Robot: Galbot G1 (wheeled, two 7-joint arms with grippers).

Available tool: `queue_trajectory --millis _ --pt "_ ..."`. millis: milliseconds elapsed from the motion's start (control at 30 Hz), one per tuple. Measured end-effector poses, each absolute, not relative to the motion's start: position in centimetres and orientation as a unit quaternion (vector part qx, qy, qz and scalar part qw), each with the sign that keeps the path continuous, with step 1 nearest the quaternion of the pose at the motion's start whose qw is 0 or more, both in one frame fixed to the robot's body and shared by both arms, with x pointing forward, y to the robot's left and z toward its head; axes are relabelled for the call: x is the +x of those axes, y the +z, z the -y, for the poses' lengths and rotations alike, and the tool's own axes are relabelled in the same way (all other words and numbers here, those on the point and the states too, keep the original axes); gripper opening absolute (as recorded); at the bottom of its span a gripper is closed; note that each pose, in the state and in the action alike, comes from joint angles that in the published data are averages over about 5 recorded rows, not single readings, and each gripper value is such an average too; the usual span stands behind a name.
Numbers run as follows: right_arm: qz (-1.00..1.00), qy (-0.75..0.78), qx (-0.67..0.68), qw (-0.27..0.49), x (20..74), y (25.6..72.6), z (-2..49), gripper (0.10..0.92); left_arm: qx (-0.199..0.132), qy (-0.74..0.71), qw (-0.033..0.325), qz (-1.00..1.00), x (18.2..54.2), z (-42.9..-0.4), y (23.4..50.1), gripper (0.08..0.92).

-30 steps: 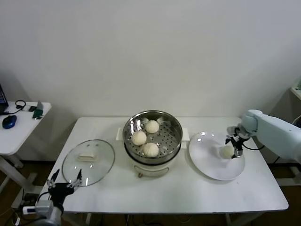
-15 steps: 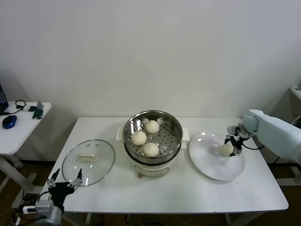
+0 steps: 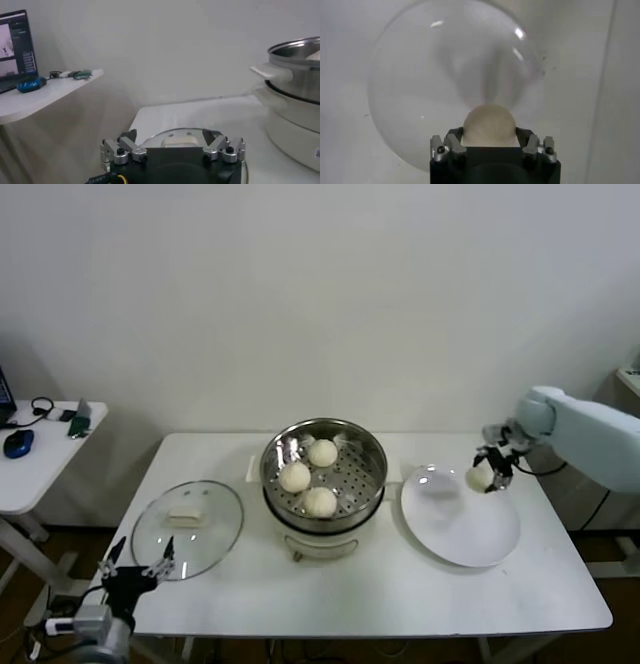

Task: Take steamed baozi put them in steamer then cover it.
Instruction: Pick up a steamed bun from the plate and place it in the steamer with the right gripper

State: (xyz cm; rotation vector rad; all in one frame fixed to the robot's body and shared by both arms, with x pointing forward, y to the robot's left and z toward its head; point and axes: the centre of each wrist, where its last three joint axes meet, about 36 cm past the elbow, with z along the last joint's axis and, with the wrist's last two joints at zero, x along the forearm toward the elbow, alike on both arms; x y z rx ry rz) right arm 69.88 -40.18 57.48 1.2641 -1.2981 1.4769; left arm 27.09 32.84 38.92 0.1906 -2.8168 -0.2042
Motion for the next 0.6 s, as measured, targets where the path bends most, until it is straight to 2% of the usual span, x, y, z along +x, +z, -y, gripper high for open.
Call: queue_trajectory --millis 333,467,600 --pt "0.515 0.601 0.527 0.308 68.2 71.9 29.8 0.712 0.06 -0.069 0.147 0.985 27.7 -32.6 39.6 0.823" --pt "0.522 0.596 0.538 0.286 66.8 74.3 25.4 0.712 0.057 -0.068 0.145 0.985 27.8 -32.4 39.8 0.823" --pt "0.525 0.594 0.544 0.275 65.8 74.6 21.5 0.712 0.058 -0.068 0.142 0.986 27.9 -32.3 40.3 0.823"
